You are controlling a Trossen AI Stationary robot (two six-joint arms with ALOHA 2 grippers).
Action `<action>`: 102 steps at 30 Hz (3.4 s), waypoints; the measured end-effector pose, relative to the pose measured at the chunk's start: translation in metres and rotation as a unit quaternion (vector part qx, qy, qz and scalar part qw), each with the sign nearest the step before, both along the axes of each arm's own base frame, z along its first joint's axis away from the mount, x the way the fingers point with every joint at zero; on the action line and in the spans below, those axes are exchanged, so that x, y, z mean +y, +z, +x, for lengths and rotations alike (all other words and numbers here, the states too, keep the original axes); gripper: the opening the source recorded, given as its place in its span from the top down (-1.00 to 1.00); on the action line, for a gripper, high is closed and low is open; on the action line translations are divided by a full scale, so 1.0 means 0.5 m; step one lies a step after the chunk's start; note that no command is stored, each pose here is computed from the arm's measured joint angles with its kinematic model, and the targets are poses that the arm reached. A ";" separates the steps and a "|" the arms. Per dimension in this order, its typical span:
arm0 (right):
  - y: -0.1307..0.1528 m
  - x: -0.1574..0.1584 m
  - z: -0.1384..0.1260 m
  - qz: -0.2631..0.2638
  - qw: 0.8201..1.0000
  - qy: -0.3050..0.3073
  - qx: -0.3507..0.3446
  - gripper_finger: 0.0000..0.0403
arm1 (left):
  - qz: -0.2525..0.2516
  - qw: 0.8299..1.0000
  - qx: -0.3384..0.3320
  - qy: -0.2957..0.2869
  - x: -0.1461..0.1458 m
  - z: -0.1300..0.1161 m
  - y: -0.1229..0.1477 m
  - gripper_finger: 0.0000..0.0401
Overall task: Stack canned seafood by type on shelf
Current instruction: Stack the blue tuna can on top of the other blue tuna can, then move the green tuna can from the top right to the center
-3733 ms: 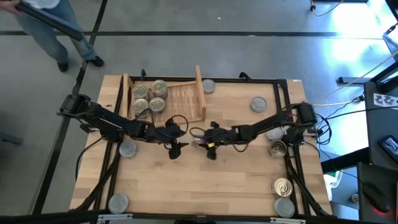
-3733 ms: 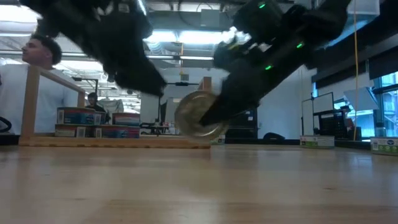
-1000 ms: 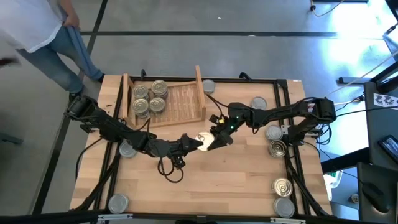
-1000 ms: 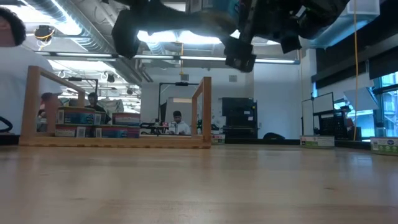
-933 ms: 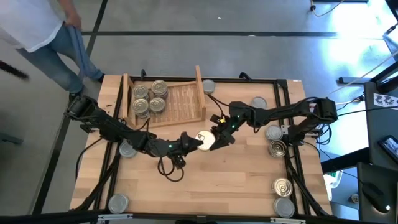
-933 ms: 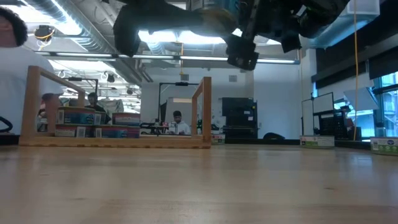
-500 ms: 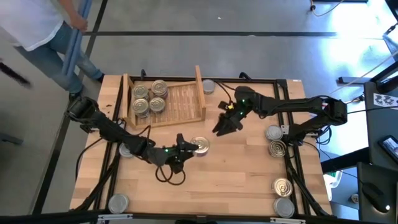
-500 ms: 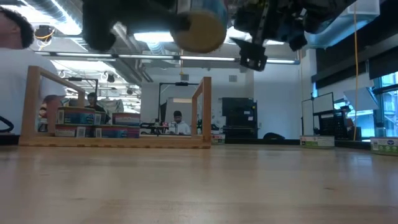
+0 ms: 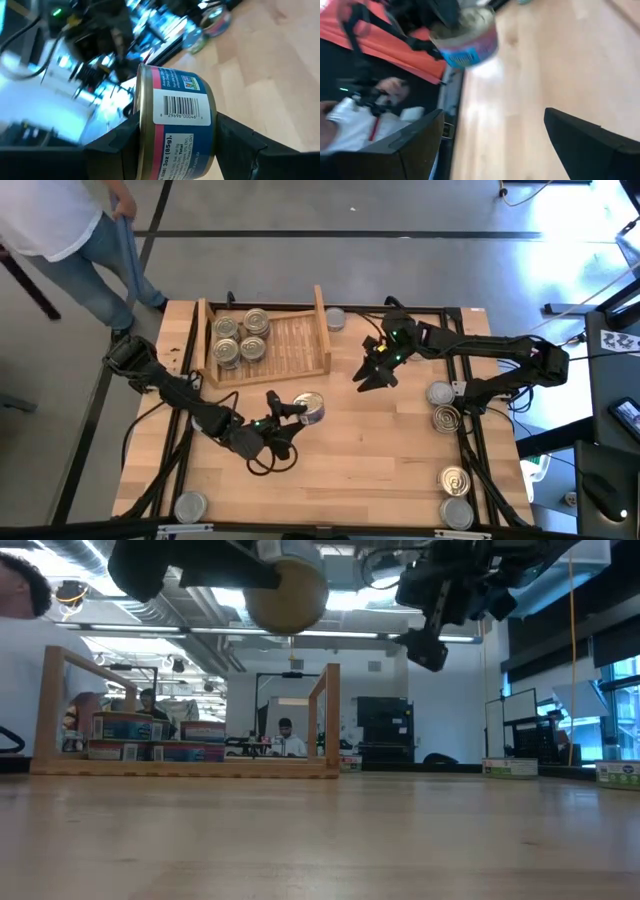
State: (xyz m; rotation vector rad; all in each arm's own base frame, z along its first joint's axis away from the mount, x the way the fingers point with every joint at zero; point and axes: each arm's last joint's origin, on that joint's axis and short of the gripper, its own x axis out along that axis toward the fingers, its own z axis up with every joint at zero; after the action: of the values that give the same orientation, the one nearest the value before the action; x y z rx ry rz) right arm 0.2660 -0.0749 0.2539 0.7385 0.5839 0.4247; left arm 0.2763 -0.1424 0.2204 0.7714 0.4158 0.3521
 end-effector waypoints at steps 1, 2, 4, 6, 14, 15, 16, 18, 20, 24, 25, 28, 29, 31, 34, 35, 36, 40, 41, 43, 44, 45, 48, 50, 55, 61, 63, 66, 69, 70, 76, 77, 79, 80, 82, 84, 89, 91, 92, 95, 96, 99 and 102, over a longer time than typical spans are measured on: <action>-0.004 0.000 -0.001 -0.012 1.000 -0.003 0.005 -0.72 | -0.008 1.000 -0.007 0.013 -0.001 -0.003 -0.001 0.02; -0.007 0.000 -0.004 -0.020 1.000 -0.005 0.012 -0.72 | -0.014 1.000 -0.011 0.024 -0.002 -0.005 -0.002 0.02; -0.016 0.001 -0.008 -0.038 0.999 -0.006 0.027 -0.72 | -0.031 0.998 -0.023 0.042 -0.001 -0.008 -0.004 0.02; -0.022 0.000 -0.012 -0.065 0.997 -0.007 0.035 -0.72 | -0.051 0.997 -0.032 0.054 0.002 -0.012 -0.001 0.02; -0.043 -0.003 -0.025 -0.169 0.983 -0.021 0.074 -0.72 | -0.124 0.985 -0.051 0.105 0.041 -0.043 0.026 0.01; -0.044 -0.004 -0.026 -0.178 0.981 -0.023 0.078 -0.72 | -0.131 0.984 -0.054 0.111 0.047 -0.049 0.031 0.01; -0.045 -0.003 -0.026 -0.187 0.979 -0.024 0.081 -0.72 | -0.137 0.982 -0.055 0.116 0.053 -0.054 0.038 0.01; -0.048 -0.004 -0.028 -0.204 0.974 -0.028 0.090 -0.72 | -0.142 0.980 -0.050 0.128 0.064 -0.066 0.051 0.01; -0.053 -0.005 -0.030 -0.217 0.971 -0.034 0.098 -0.72 | -0.143 0.979 -0.036 0.139 0.072 -0.075 0.069 0.01; -0.069 -0.005 -0.034 -0.231 0.966 -0.040 0.107 -0.72 | -0.150 0.974 -0.011 0.172 0.085 -0.086 0.122 0.01; -0.072 -0.005 -0.035 -0.234 0.966 -0.042 0.106 -0.72 | -0.152 0.971 -0.006 0.185 0.091 -0.090 0.132 0.01; -0.085 -0.005 -0.037 -0.236 0.965 -0.044 0.101 -0.72 | -0.168 0.958 0.008 0.232 0.118 -0.100 0.148 0.01; -0.089 -0.005 -0.037 -0.237 0.965 -0.045 0.099 -0.72 | -0.180 0.951 0.010 0.251 0.129 -0.103 0.148 0.01; -0.095 -0.005 -0.037 -0.239 0.966 -0.047 0.090 -0.72 | -0.205 0.935 0.016 0.290 0.153 -0.107 0.141 0.01; -0.099 -0.005 -0.037 -0.241 0.966 -0.049 0.079 -0.72 | -0.227 0.907 0.034 0.352 0.194 -0.106 0.124 0.01; -0.099 -0.005 -0.036 -0.243 0.966 -0.050 0.075 -0.72 | -0.229 0.899 0.042 0.372 0.208 -0.104 0.119 0.01; -0.099 -0.005 -0.035 -0.243 0.966 -0.050 0.073 -0.72 | -0.231 0.890 0.047 0.391 0.223 -0.102 0.114 0.01; -0.098 -0.005 -0.035 -0.244 0.966 -0.050 0.072 -0.72 | -0.246 0.853 0.079 0.454 0.290 -0.086 0.095 0.01; -0.098 -0.005 -0.035 -0.245 0.966 -0.050 0.072 -0.72 | -0.245 0.845 0.092 0.466 0.306 -0.082 0.087 0.01; -0.098 -0.005 -0.035 -0.247 0.965 -0.049 0.069 -0.72 | -0.232 0.833 0.115 0.489 0.336 -0.074 0.073 0.01; -0.098 -0.005 -0.034 -0.250 0.965 -0.048 0.065 -0.72 | -0.226 0.827 0.125 0.499 0.350 -0.070 0.065 0.01; -0.097 -0.006 -0.033 -0.253 0.964 -0.047 0.061 -0.72 | -0.219 0.822 0.137 0.508 0.363 -0.066 0.056 0.01; -0.096 -0.006 -0.032 -0.256 0.964 -0.047 0.056 -0.72 | -0.203 0.805 0.171 0.531 0.397 -0.055 0.029 0.01; -0.095 -0.006 -0.032 -0.257 0.964 -0.047 0.055 -0.72 | -0.195 0.796 0.190 0.540 0.415 -0.048 0.011 0.01; -0.095 -0.006 -0.032 -0.266 0.962 -0.042 0.049 -0.72 | -0.179 0.780 0.232 0.553 0.445 -0.028 -0.038 0.01; -0.093 -0.007 -0.030 -0.269 0.961 -0.043 0.042 -0.72 | -0.156 0.759 0.269 0.572 0.463 -0.015 -0.091 0.01; -0.093 -0.007 -0.030 -0.269 0.961 -0.043 0.042 -0.72 | -0.153 0.757 0.270 0.576 0.463 -0.014 -0.098 0.00; -0.093 -0.007 -0.030 -0.269 0.961 -0.043 0.042 -0.72 | -0.151 0.758 0.275 0.572 0.462 -0.012 -0.100 -0.05; -0.093 -0.007 -0.030 -0.269 0.961 -0.043 0.042 -0.72 | -0.163 0.757 0.283 0.566 0.459 -0.012 -0.100 -0.14; -0.093 -0.007 -0.030 -0.269 0.961 -0.043 0.040 -0.72 | -0.170 0.756 0.287 0.563 0.458 -0.012 -0.101 -0.18; -0.092 -0.008 -0.029 -0.270 0.961 -0.044 0.037 -0.72 | -0.194 0.752 0.302 0.553 0.452 -0.011 -0.101 -0.34; -0.092 -0.008 -0.029 -0.270 0.961 -0.044 0.037 -0.72 | -0.193 0.752 0.305 0.552 0.450 -0.010 -0.099 -0.36; -0.092 -0.008 -0.029 -0.270 0.961 -0.044 0.037 -0.72 | -0.191 0.755 0.306 0.548 0.447 -0.005 -0.091 -0.37; -0.092 -0.008 -0.029 -0.270 0.961 -0.044 0.037 -0.72 | -0.190 0.757 0.305 0.546 0.445 -0.003 -0.087 -0.37; -0.092 -0.008 -0.029 -0.270 0.961 -0.044 0.037 -0.72 | -0.187 0.763 0.303 0.539 0.443 0.004 -0.079 -0.37; -0.091 -0.008 -0.029 -0.270 0.961 -0.044 0.037 -0.72 | -0.173 0.770 0.302 0.535 0.442 0.007 -0.073 -0.37; -0.091 -0.008 -0.028 -0.269 0.961 -0.046 0.037 -0.72 | -0.172 0.761 0.331 0.531 0.437 -0.002 -0.071 -0.37; -0.092 -0.008 -0.029 -0.269 0.961 -0.046 0.038 -0.72 | -0.164 0.758 0.335 0.534 0.434 -0.005 -0.070 -0.37; -0.092 -0.008 -0.029 -0.269 0.961 -0.046 0.038 -0.72 | -0.159 0.758 0.335 0.537 0.435 -0.007 -0.069 -0.37; -0.091 -0.008 -0.028 -0.269 0.961 -0.046 0.038 -0.72 | -0.159 0.755 0.331 0.543 0.442 -0.009 -0.070 -0.37; -0.091 -0.008 -0.029 -0.268 0.961 -0.046 0.038 -0.72 | -0.159 0.755 0.330 0.544 0.444 -0.009 -0.070 -0.37; -0.091 -0.008 -0.029 -0.268 0.962 -0.046 0.038 -0.72 | -0.158 0.757 0.328 0.543 0.444 -0.008 -0.070 -0.37; -0.092 -0.007 -0.029 -0.268 0.962 -0.046 0.038 -0.72 | -0.174 0.750 0.346 0.536 0.433 -0.011 -0.066 -0.37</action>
State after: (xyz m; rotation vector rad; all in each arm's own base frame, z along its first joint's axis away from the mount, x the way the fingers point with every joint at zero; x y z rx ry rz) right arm 0.2518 -0.0786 0.2081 0.2613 0.6960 0.1368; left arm 0.2708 0.0739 0.1873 0.1755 1.6101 1.0349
